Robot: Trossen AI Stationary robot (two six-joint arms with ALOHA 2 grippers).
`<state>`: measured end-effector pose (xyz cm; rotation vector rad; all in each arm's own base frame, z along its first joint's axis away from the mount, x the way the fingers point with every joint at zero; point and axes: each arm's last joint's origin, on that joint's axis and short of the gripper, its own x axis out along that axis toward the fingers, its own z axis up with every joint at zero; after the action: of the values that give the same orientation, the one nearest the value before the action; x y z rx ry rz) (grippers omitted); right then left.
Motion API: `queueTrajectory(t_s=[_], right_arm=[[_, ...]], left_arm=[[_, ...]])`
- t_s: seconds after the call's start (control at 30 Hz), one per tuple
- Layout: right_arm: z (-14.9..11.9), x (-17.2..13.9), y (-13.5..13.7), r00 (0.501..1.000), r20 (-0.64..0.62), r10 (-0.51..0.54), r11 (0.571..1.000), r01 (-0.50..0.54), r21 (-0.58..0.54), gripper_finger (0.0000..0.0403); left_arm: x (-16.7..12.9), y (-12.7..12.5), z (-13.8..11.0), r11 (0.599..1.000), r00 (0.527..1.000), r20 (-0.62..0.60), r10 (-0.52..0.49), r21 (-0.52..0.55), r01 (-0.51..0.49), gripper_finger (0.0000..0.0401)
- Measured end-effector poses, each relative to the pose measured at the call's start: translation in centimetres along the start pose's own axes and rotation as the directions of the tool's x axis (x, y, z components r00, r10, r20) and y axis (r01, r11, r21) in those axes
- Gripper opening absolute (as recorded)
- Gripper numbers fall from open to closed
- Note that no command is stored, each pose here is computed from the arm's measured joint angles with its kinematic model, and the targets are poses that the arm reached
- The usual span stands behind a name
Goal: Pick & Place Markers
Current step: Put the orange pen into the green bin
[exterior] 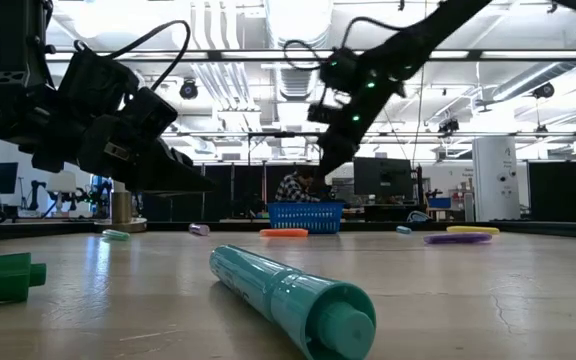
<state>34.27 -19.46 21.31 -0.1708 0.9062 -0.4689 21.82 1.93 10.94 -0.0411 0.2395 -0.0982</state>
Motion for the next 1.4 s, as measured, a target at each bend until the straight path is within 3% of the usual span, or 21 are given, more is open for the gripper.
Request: queueTrajectory(t_s=[0.17,0.33,0.6,0.83,1.1,1.4], right_arm=[[-1.8,-2.4,2.1,0.981,0.189,-0.032,0.994,0.012,0.107,0.0057],[-4.4,-4.7,5.1,0.907,0.419,-0.046,0.974,-0.053,0.222,0.0019],[-7.7,-8.0,9.4,0.797,0.604,0.029,0.954,-0.203,0.222,0.0008],[-9.5,-8.7,12.1,0.750,0.653,0.105,0.951,-0.268,0.156,0.0008],[-9.8,-7.6,13.1,0.772,0.623,0.129,0.927,-0.318,0.201,0.0008],[-8.0,-2.1,12.8,0.866,0.491,0.092,0.907,-0.276,0.317,0.0032]], left_arm=[[0.0,0.0,-0.1,1.000,1.000,-0.007,0.008,0.000,-0.008,0.0000],[0.4,0.1,0.3,1.000,1.000,0.007,0.009,0.002,-0.009,0.0000],[0.8,0.2,0.7,1.000,1.000,0.008,0.007,-0.006,-0.007,0.0000],[0.8,0.2,0.4,1.000,1.000,-0.024,0.011,-0.016,-0.011,0.0000],[1.0,0.4,0.5,0.997,0.997,-0.023,0.071,-0.015,-0.072,0.0000],[1.0,0.5,0.4,0.995,0.994,-0.040,0.103,-0.016,-0.103,0.0000]])
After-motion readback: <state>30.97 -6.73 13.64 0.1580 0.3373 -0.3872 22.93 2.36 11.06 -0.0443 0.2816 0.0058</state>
